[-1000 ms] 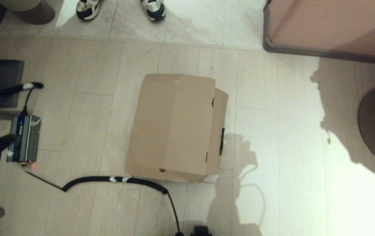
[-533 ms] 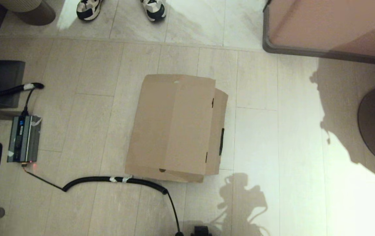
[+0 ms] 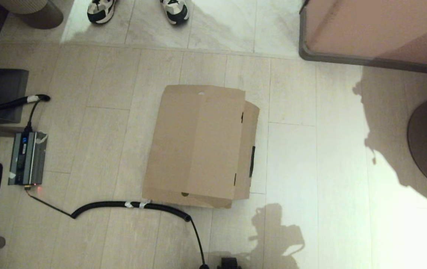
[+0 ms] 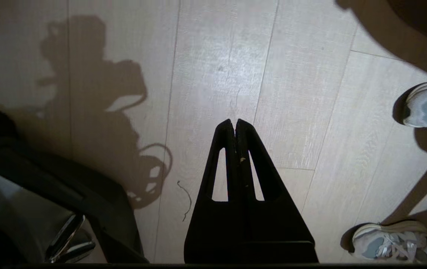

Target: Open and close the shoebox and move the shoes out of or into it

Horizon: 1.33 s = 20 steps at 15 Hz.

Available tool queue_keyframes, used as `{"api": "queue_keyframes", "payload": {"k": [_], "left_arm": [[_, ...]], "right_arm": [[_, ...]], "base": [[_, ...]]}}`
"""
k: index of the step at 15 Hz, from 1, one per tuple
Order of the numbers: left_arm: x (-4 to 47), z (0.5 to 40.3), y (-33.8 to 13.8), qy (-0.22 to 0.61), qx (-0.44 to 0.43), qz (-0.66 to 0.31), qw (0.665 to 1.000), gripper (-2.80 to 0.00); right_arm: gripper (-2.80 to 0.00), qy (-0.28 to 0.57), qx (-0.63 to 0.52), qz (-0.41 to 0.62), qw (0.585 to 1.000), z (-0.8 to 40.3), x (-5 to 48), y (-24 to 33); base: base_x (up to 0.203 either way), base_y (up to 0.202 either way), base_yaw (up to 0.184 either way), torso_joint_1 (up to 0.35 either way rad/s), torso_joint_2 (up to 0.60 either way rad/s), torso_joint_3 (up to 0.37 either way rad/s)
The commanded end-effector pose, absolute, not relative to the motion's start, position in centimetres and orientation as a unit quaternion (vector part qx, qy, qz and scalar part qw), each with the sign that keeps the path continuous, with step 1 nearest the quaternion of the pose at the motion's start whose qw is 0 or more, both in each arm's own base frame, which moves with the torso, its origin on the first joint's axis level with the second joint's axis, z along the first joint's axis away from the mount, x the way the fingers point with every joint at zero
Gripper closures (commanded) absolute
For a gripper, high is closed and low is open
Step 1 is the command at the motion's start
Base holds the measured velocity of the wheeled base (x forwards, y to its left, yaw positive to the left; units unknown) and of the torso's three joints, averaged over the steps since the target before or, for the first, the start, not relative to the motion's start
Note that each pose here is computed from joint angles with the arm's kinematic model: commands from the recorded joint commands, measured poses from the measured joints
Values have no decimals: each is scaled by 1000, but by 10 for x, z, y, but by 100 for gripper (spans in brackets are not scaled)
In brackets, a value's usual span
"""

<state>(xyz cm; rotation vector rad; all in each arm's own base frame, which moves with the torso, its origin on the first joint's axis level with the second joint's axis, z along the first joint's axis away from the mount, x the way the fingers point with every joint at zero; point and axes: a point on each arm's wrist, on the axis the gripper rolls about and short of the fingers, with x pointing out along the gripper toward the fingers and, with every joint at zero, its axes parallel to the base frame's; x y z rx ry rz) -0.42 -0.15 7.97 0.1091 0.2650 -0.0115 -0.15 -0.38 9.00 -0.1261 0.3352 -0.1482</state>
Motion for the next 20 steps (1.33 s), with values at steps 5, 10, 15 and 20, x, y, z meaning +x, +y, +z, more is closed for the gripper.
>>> {"api": "queue_keyframes", "payload": {"k": [5, 10, 15, 20], "left_arm": [[-22, 75, 0, -3, 59, -9, 998, 0], [-22, 75, 0, -4, 44, -5, 999, 0], [-22, 75, 0, -4, 31, -4, 1000, 0], [-22, 75, 0, -4, 30, -5, 1000, 0]], "right_arm": [[0, 3, -41, -89, 995, 85, -28, -4], [0, -11, 43, -86, 995, 86, -27, -4], [0, -7, 38, -66, 997, 85, -27, -3], [0, -24, 24, -68, 997, 86, -26, -3]], "base": [[0, 0, 0, 0, 0, 0], [0, 0, 0, 0, 0, 0], [0, 0, 0, 0, 0, 0], [0, 0, 0, 0, 0, 0]]}}
